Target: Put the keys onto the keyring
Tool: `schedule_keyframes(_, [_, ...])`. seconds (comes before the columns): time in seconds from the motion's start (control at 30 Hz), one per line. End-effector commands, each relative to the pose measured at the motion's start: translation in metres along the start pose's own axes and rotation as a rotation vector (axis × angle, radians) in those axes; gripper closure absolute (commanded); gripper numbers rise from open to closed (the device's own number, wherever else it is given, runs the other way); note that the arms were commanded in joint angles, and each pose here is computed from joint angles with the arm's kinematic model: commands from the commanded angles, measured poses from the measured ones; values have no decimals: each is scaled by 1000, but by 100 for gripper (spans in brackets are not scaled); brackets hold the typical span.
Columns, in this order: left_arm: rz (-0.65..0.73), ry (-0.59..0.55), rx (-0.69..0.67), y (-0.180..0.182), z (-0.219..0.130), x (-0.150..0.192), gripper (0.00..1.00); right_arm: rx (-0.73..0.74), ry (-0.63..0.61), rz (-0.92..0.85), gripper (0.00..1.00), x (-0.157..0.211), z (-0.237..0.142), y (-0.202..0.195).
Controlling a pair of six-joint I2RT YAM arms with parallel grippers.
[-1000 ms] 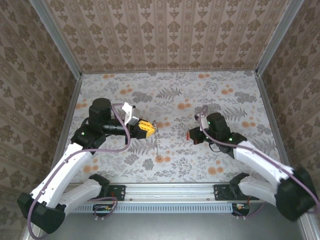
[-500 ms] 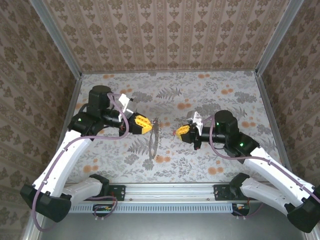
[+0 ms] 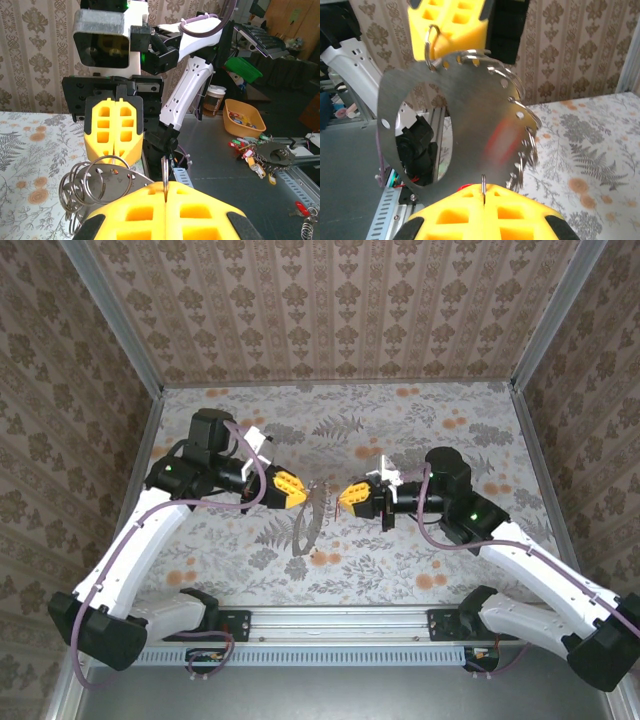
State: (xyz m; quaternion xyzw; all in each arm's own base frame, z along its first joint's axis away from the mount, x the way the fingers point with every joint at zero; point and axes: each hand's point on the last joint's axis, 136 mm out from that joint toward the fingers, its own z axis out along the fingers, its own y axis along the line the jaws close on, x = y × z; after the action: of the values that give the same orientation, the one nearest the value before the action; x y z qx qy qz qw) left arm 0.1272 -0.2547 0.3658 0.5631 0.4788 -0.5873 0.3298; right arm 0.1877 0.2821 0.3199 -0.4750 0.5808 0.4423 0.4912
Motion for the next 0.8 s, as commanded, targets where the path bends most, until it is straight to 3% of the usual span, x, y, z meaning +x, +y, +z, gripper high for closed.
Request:
schedule_keyframes(0.0, [47, -19, 25, -7, -2, -10, 100, -72, -92, -65, 100, -34, 0, 13])
schedule_keyframes(0.27, [42, 10, 4, 0, 3, -5, 100, -79, -157, -60, 100, -53, 5, 10])
schedule_keyframes(0.77, [80, 95, -93, 14, 10, 6, 100, -97, -91, -25, 100, -53, 15, 17])
